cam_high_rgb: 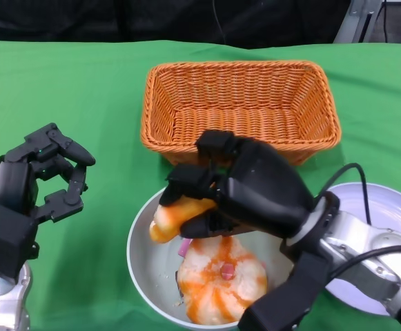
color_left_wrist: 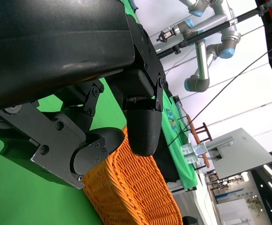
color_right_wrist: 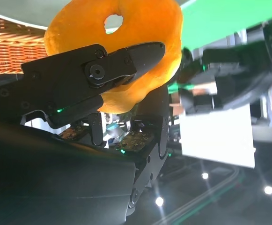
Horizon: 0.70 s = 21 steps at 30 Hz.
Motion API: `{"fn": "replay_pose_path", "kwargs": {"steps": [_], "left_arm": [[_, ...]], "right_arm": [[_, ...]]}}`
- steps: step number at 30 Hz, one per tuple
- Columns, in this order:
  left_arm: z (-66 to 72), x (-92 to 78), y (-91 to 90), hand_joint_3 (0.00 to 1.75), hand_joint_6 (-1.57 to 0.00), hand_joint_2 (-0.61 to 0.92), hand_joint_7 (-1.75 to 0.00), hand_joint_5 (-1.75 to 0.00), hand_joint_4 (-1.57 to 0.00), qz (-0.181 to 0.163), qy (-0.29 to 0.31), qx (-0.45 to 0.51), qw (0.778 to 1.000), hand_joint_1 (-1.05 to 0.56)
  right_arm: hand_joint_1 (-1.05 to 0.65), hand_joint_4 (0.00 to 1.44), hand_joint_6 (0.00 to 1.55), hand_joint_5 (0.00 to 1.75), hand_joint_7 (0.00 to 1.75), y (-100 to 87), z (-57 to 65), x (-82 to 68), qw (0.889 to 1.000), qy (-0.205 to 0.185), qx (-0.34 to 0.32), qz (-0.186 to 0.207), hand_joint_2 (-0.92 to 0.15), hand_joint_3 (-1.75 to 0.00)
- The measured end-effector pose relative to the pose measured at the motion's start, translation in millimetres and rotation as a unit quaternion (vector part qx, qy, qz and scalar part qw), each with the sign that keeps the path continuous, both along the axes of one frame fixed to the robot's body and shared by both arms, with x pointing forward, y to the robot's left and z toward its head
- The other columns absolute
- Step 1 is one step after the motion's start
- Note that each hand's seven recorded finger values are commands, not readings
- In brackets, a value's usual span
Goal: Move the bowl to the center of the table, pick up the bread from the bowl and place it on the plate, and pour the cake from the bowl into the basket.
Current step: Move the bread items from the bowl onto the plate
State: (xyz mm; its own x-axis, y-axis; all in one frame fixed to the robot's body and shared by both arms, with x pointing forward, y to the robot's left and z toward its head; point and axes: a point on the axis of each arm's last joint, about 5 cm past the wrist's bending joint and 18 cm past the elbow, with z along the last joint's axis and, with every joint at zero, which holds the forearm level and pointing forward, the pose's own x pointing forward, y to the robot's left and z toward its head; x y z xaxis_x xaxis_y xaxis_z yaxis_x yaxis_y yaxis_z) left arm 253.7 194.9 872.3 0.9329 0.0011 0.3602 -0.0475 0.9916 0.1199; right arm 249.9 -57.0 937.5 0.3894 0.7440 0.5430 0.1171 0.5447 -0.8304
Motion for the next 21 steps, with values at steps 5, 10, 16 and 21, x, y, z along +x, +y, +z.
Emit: {"fn": "replay_pose_path", "kwargs": {"steps": [5, 10, 16, 21], "left_arm": [[-1.2, -0.1, 1.3, 1.13, -0.82, 0.55, -1.31, -1.56, -0.82, 0.002, 0.003, 0.000, 1.000, -0.02], [-2.2, -0.5, 2.0, 1.15, -0.82, 0.54, -1.34, -1.56, -0.82, 0.003, 0.004, 0.001, 1.000, -0.02], [-2.6, -0.5, 2.3, 1.17, -0.81, 0.53, -1.36, -1.56, -0.81, 0.003, 0.005, 0.001, 1.000, -0.02], [-2.5, -0.5, 2.5, 1.16, -0.80, 0.54, -1.36, -1.57, -0.81, 0.003, 0.005, 0.001, 1.000, -0.01]], "right_arm": [[-0.24, 0.79, 0.81, 1.27, 0.83, -13.3, 4.7, -3.9, 0.999, 0.006, 0.027, -0.017, -0.92, -0.04], [-0.23, 0.79, 0.83, 1.32, 0.80, -22.7, 8.6, -6.2, 0.999, 0.002, 0.037, -0.033, -0.92, -0.04], [-0.21, 0.79, 0.85, 1.31, 0.79, -34.2, 13.9, -12.0, 0.997, 0.008, 0.058, -0.049, -0.91, -0.03], [-0.23, 0.84, 0.89, 1.34, 0.80, -48.9, 14.8, -14.9, 0.994, 0.007, 0.074, -0.077, -0.90, -0.02]]}}
